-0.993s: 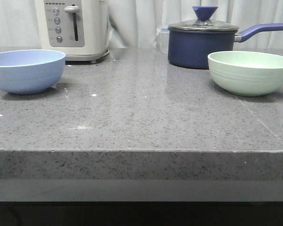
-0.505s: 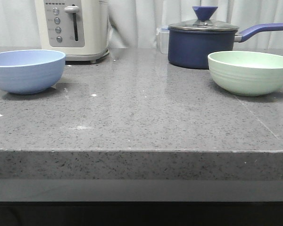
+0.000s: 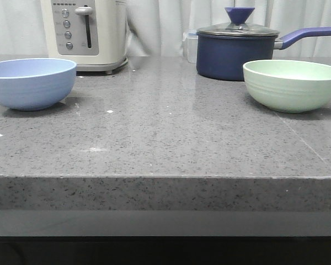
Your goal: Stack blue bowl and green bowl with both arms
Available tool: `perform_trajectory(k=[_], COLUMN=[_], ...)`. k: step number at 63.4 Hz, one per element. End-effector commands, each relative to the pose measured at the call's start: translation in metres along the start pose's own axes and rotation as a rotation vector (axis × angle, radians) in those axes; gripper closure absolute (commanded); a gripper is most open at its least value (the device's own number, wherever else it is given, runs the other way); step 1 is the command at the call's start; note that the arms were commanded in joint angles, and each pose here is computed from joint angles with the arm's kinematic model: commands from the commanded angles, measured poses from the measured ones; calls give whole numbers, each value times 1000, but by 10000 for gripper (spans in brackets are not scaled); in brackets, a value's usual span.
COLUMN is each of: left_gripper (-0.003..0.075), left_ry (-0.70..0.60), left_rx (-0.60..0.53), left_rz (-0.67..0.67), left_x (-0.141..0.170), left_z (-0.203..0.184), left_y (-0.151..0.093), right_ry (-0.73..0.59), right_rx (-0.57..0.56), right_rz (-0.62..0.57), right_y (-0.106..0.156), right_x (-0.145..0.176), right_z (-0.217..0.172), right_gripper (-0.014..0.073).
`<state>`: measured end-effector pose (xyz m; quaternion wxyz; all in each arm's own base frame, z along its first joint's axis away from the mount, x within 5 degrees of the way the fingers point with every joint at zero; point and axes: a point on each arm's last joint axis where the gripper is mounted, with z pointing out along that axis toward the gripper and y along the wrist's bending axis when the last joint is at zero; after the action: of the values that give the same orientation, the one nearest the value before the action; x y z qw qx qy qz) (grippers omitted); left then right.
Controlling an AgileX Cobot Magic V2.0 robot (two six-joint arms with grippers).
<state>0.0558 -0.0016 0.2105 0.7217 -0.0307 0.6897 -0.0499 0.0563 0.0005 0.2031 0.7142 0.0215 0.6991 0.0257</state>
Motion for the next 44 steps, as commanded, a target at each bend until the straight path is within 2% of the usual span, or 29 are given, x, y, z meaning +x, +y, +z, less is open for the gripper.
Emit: perform_trajectory(k=[1, 11, 24, 34, 44], left_gripper=[740, 740, 740, 740, 740], left_ry=[-163, -183, -95, 20, 150], left_rx=[12, 33, 51, 57, 53], left_rz=[-30, -28, -9, -3, -2], left_x=[-33, -74, -132, -170, -185], left_z=[-6, -17, -23, -11, 14], left_y=[-3, -9, -19, -25, -28], right_ry=[-167, -218, -183, -70, 118], right_rx=[-6, -20, -32, -35, -34], right_rz=[-9, -12, -23, -25, -25], right_y=[2, 6, 11, 14, 14], right_x=[-36, -82, -138, -163, -164], right_z=[-7, -22, -29, -14, 14], right_gripper=[659, 659, 659, 659, 659])
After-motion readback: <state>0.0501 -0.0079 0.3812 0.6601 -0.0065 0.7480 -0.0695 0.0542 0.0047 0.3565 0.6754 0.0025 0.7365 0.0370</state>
